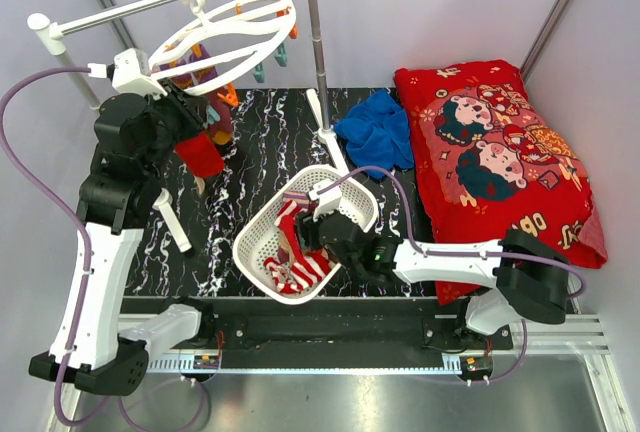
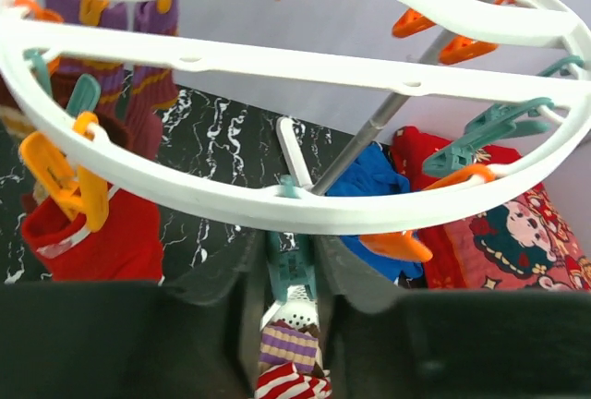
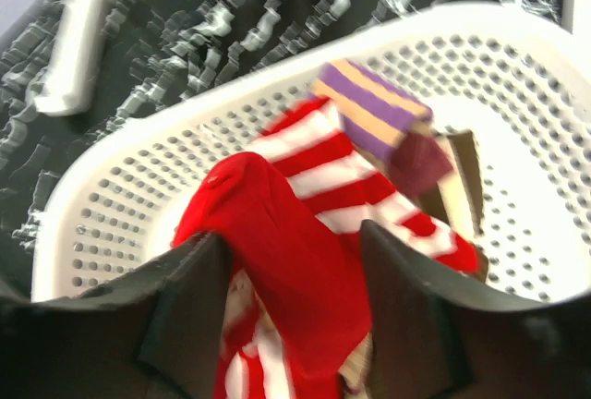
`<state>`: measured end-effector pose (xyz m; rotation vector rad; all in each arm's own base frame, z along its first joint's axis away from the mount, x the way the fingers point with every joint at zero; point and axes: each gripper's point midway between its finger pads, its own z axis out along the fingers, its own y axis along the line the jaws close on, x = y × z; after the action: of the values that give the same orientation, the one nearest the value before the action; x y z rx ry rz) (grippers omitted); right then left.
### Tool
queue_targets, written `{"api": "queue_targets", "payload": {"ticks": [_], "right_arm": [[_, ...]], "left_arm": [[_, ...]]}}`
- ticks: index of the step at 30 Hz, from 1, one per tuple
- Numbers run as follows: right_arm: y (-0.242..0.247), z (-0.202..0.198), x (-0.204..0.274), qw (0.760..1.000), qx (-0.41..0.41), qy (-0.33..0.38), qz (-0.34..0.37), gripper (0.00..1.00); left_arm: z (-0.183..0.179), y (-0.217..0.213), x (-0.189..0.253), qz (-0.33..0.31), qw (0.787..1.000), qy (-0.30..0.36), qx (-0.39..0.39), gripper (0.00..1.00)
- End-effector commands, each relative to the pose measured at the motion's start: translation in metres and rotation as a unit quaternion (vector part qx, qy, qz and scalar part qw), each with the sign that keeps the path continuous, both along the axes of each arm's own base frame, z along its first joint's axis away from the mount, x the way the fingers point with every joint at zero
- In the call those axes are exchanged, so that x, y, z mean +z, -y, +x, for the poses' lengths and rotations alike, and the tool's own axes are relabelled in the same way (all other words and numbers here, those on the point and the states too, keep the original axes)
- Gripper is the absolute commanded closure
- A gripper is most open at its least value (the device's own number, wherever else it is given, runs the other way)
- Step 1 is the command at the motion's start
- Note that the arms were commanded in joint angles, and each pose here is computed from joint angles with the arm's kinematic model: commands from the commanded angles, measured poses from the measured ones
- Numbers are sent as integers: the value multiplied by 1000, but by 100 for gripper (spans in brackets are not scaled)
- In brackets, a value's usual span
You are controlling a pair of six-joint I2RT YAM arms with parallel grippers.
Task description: Remove the socks clipped to the hanger
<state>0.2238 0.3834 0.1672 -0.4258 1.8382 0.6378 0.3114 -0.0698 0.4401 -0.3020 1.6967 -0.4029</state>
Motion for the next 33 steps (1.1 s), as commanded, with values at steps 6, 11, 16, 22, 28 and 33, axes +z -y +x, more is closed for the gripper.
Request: {"api": "queue_targets", "payload": {"ticks": [6, 11, 16, 22, 28, 33], "right_arm": [[11, 15, 63, 998, -51, 15, 25, 15], [4, 11, 99, 995, -23, 46, 82, 11], [-25, 17, 142, 978, 26, 169, 122, 13], [-80, 20, 179, 950, 93, 271, 122, 11], [-127, 33, 183, 925, 105, 341, 129, 9], [-151, 45, 163, 913, 102, 374, 126, 7]], "left_arm": [[-9, 26, 34, -12, 994, 76, -82, 62], [-9, 32, 35, -10, 992, 79, -98, 59], [-6, 37, 35, -11, 991, 81, -109, 56], [-6, 42, 41, -13, 988, 92, -125, 54], [-5, 49, 46, -11, 985, 96, -143, 52], [-6, 56, 50, -12, 981, 100, -165, 50]]}}
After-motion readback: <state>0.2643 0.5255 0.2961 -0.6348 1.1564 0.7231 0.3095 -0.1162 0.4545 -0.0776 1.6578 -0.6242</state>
